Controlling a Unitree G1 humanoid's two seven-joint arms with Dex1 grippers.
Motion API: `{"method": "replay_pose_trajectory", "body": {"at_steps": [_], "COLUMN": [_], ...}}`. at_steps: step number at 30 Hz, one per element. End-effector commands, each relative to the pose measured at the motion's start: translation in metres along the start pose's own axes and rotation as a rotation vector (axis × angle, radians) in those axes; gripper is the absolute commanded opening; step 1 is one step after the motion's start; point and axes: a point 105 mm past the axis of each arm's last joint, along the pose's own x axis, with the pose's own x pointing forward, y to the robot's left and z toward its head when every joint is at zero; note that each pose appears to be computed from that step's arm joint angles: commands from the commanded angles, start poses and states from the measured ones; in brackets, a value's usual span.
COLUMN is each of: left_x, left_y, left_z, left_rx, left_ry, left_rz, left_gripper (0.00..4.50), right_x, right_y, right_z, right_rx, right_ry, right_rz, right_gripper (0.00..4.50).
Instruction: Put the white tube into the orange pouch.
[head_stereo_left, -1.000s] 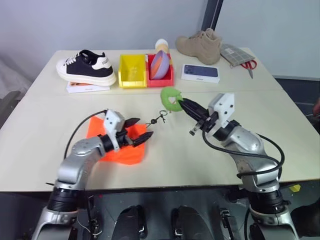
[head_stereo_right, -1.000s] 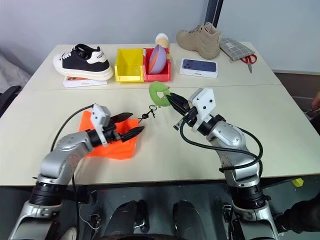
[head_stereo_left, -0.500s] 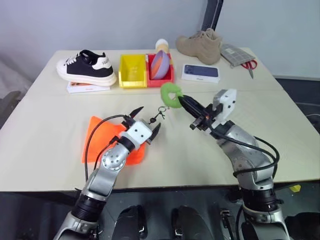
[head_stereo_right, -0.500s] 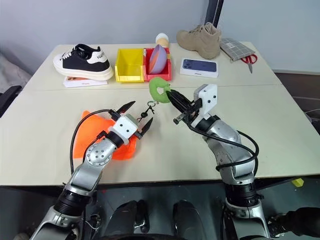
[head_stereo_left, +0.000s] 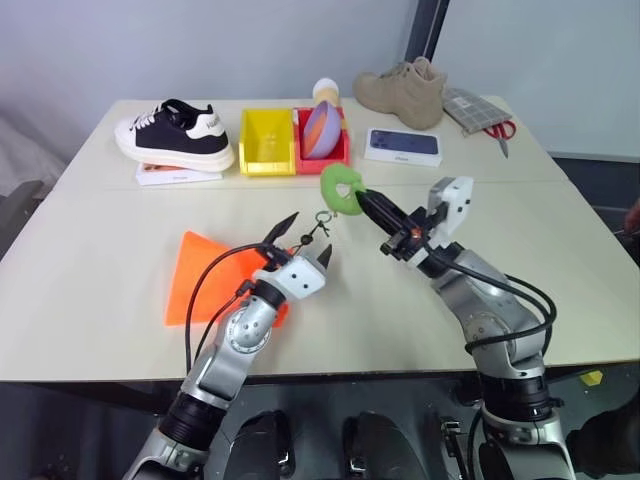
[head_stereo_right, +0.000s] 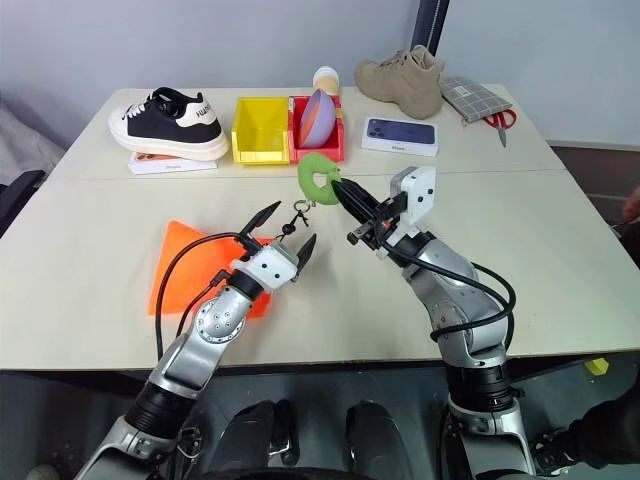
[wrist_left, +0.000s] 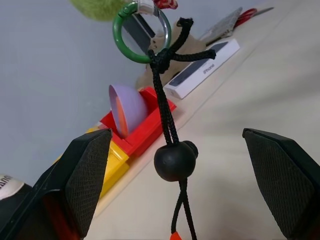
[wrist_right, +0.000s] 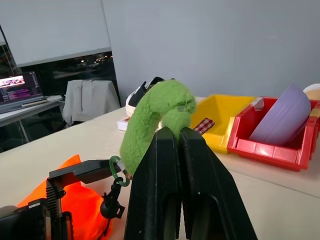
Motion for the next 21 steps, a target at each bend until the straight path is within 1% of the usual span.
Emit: {"method": "replay_pose_trajectory", "body": {"at_steps": [1, 5, 6, 8, 10, 11, 13, 14, 21], "left_x": [0.0021, 0.0033, 0.0035, 0.0036, 0.0035, 0.0035, 0.0034, 0.0036, 0.0038], "left_y": [0.0073, 0.0090, 0.0090, 0.0091, 0.0092, 0.0093, 0.0098, 0.0092, 0.0099], "left_z": [0.0048, 0.0023, 0.0021, 0.0031, 0.0034, 0.0032, 0.0032, 0.0037, 0.0022], "left_rx": [-0.024, -0.057, -0.063, -0.071, -0.074, -0.075, -0.078, -0.081, -0.090], "left_ry": [-0.024, -0.012, -0.012, -0.020, -0.023, -0.022, -0.025, -0.030, -0.027], "left_rz": [0.052, 0.070, 0.071, 0.073, 0.074, 0.074, 0.077, 0.073, 0.080], "left_gripper": [4.45, 4.45, 3.95, 3.19, 1.97, 1.54, 0.49, 0.24, 0.26], "right_x": [0.0029, 0.0031, 0.0031, 0.0037, 0.0040, 0.0042, 0.0046, 0.0046, 0.0052], "right_y": [0.0047, 0.0056, 0.0059, 0.0067, 0.0074, 0.0079, 0.0088, 0.0091, 0.0101], "right_z": [0.0162, 0.0157, 0.0155, 0.0153, 0.0150, 0.0148, 0.0142, 0.0140, 0.0133], "right_rx": [-0.020, -0.019, -0.019, -0.018, -0.017, -0.017, -0.016, -0.016, -0.014], "right_ry": [-0.055, -0.053, -0.052, -0.052, -0.053, -0.053, -0.052, -0.052, -0.052], "right_rz": [0.023, 0.027, 0.028, 0.030, 0.031, 0.032, 0.035, 0.036, 0.038], "right_gripper": [0.00, 0.00, 0.00, 0.00, 0.00, 0.00, 0.00, 0.00, 0.00]}}
